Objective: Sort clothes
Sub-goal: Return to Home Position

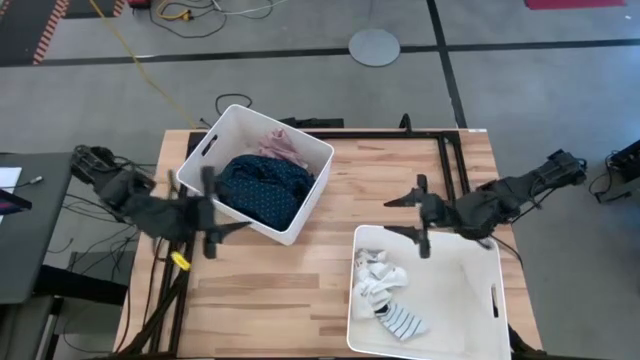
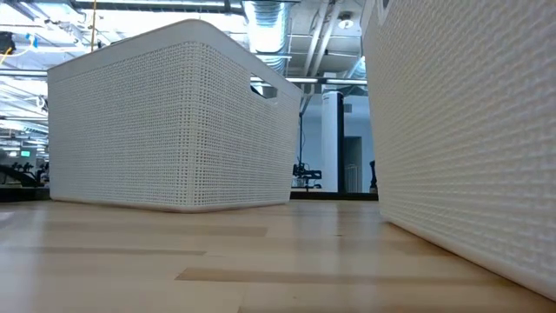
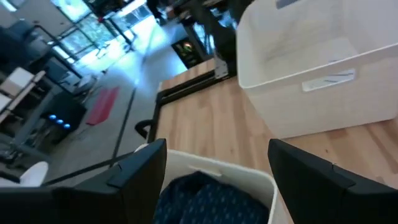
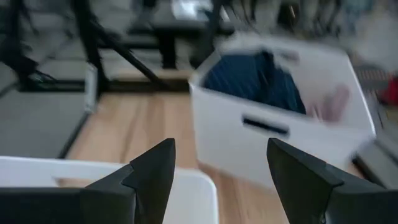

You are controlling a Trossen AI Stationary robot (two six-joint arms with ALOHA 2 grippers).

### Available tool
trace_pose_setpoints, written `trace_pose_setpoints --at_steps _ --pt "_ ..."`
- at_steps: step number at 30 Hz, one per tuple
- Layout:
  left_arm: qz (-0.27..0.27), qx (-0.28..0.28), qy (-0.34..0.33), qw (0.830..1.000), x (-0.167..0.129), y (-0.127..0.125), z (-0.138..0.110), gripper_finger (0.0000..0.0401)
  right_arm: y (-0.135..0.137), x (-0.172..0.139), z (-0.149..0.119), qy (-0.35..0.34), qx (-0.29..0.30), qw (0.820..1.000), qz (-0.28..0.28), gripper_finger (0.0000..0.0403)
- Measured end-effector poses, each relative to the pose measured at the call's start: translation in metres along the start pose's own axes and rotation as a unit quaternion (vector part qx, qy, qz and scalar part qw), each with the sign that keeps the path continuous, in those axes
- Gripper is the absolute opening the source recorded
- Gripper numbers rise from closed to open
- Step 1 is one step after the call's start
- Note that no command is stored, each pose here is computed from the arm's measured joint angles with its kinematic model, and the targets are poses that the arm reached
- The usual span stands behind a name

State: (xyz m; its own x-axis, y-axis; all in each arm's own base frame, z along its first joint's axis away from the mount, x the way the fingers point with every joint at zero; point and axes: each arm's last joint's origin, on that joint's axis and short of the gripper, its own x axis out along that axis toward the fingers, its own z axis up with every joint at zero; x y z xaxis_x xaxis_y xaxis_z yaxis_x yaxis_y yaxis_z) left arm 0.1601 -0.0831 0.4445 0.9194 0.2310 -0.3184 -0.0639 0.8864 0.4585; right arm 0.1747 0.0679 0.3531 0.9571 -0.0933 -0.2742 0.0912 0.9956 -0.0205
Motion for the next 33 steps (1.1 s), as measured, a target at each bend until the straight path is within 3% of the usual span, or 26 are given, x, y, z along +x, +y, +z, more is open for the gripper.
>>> trace_pose_setpoints --at_steps 6,12,25,33 --pt "0.009 -0.037 -0.014 0.999 -0.026 -0.002 -0.036 0.0274 0.002 -0.032 0.013 -0.072 -0.03 0.996 0.051 0.027" --pt "-0.008 -0.054 -0.016 0.998 -0.031 -0.019 -0.075 0.0274 -0.01 -0.063 0.012 -0.099 -0.001 0.995 0.034 0.027" --pt "0.021 -0.031 -0.052 0.998 -0.04 -0.051 -0.13 0.0274 -0.018 -0.077 0.009 -0.112 -0.003 0.993 0.039 0.027" --pt "0.02 -0.075 -0.124 0.989 -0.054 -0.057 -0.16 0.0274 -0.027 -0.095 0.005 -0.119 -0.012 0.991 0.055 0.027"
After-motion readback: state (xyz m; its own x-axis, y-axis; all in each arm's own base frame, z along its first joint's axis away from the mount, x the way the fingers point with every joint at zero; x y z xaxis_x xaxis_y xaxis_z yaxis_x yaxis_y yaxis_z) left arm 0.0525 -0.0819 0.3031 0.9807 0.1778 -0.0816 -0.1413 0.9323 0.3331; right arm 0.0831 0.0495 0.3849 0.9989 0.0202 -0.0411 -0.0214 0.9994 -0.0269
